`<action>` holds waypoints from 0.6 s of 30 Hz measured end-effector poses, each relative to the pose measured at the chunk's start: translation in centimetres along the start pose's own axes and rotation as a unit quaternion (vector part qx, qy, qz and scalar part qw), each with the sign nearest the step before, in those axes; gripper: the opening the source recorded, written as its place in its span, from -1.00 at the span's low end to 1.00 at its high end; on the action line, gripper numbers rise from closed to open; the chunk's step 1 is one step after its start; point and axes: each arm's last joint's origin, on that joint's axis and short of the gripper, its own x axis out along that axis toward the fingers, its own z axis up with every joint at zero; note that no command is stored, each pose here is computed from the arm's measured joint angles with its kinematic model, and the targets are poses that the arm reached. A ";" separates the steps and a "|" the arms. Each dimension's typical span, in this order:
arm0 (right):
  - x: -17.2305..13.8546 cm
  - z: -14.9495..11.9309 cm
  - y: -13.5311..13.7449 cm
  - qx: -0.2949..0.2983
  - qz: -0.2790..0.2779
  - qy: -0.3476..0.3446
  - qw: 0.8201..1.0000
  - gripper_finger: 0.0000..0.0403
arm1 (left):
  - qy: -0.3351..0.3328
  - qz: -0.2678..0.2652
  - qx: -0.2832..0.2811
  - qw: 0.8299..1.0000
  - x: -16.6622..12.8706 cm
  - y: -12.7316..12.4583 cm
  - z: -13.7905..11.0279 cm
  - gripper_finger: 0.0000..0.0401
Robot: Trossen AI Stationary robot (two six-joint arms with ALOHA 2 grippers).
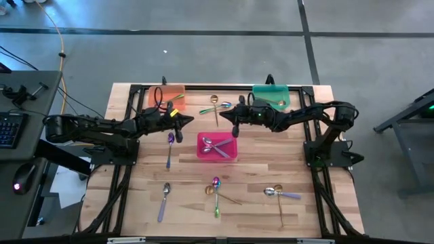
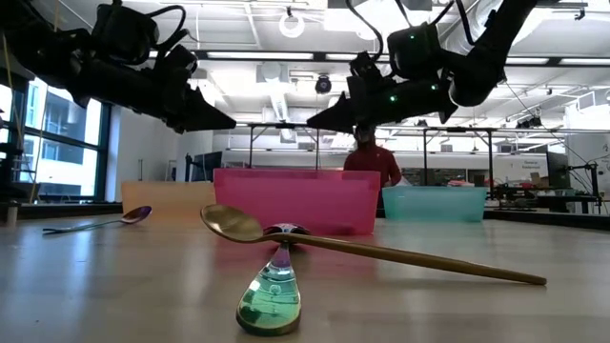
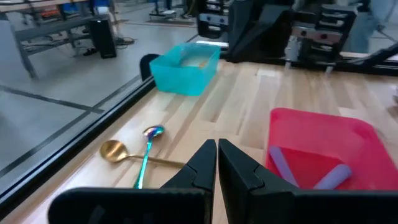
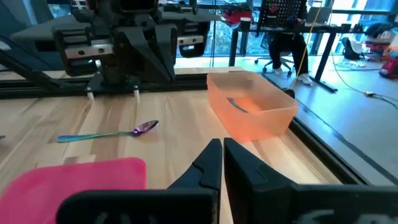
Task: Sort silverware by color (type)
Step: Put the green spoon into the orange bin
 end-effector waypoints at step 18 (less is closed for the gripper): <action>0.2 0.1 1.8 -0.019 0.027 0.001 0.999 -1.00 | 0.002 -0.019 0.039 0.999 0.7 -0.1 1.9 -0.95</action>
